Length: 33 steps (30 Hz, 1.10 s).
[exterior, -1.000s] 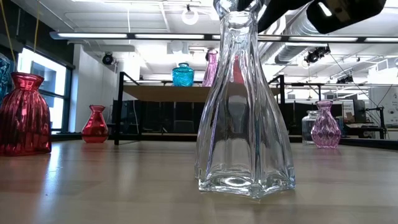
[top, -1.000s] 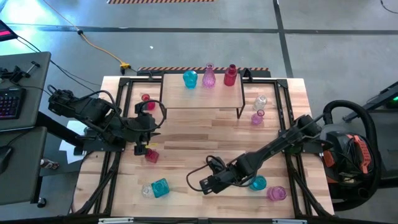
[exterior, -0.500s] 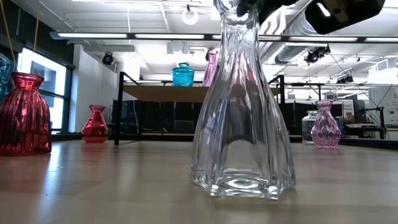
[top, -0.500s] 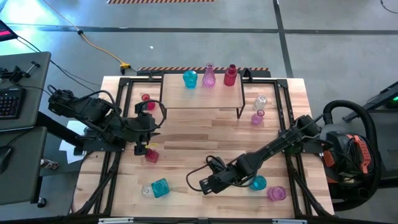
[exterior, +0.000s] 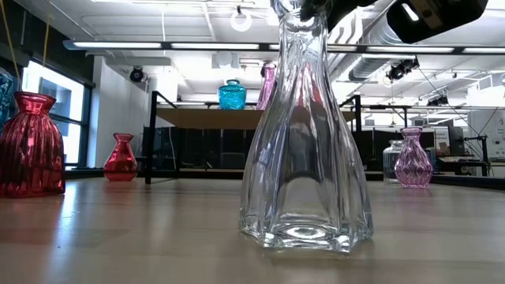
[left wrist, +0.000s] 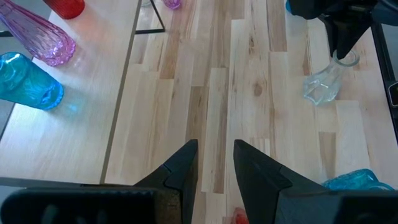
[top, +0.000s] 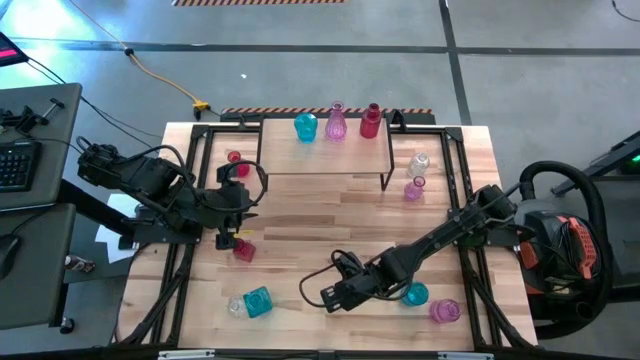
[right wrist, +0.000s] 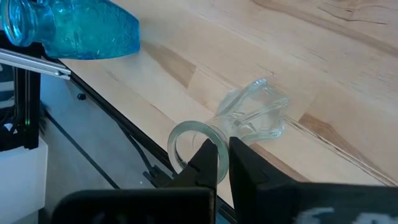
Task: Sort vases onto shelf
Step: Put the bottom right transparent flower vase on the shelf
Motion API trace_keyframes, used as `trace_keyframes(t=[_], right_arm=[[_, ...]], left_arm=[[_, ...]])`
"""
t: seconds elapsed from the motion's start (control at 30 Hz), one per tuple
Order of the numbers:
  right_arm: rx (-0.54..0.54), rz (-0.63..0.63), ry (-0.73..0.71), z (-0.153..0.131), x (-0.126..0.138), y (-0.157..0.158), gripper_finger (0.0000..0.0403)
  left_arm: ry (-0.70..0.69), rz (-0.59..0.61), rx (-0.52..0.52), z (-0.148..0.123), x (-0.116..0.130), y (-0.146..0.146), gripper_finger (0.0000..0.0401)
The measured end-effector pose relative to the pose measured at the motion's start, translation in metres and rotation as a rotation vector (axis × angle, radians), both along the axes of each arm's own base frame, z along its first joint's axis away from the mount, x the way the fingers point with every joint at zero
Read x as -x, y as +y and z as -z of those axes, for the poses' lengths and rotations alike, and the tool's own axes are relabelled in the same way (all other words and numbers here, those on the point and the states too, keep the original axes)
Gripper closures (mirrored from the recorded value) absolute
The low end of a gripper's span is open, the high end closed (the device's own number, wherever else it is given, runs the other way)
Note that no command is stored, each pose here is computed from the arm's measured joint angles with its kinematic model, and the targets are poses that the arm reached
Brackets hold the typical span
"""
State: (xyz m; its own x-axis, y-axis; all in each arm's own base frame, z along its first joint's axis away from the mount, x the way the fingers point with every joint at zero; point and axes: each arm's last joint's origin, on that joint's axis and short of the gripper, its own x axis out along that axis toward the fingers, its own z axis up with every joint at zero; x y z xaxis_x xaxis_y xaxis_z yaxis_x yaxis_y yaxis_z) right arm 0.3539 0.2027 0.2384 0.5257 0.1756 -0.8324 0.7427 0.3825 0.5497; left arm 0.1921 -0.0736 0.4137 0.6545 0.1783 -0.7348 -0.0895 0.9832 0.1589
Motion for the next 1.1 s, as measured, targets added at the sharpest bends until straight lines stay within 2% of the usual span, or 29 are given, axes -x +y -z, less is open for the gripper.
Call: trace_keyframes(t=[0.23, 0.67, 0.87, 1.1], right_arm=[[0.004, -0.005, 0.002, -0.003, 0.001, 0.0, 0.0402], [0.094, -0.036, -0.075, -0.05, -0.004, -0.003, 0.0403], [0.153, -0.037, -0.073, -0.062, -0.002, -0.006, 0.0403], [0.158, -0.037, -0.077, -0.067, -0.002, -0.006, 0.0403]], left_arm=[[0.0, 0.0, 0.0, 0.0, 0.0, 0.0, 0.0309], [0.007, -0.007, -0.003, 0.001, -0.003, 0.001, 0.0307], [0.014, -0.007, -0.007, 0.003, -0.005, 0.0, 0.0296], [0.014, -0.007, -0.006, 0.003, -0.005, 0.0, 0.0295]])
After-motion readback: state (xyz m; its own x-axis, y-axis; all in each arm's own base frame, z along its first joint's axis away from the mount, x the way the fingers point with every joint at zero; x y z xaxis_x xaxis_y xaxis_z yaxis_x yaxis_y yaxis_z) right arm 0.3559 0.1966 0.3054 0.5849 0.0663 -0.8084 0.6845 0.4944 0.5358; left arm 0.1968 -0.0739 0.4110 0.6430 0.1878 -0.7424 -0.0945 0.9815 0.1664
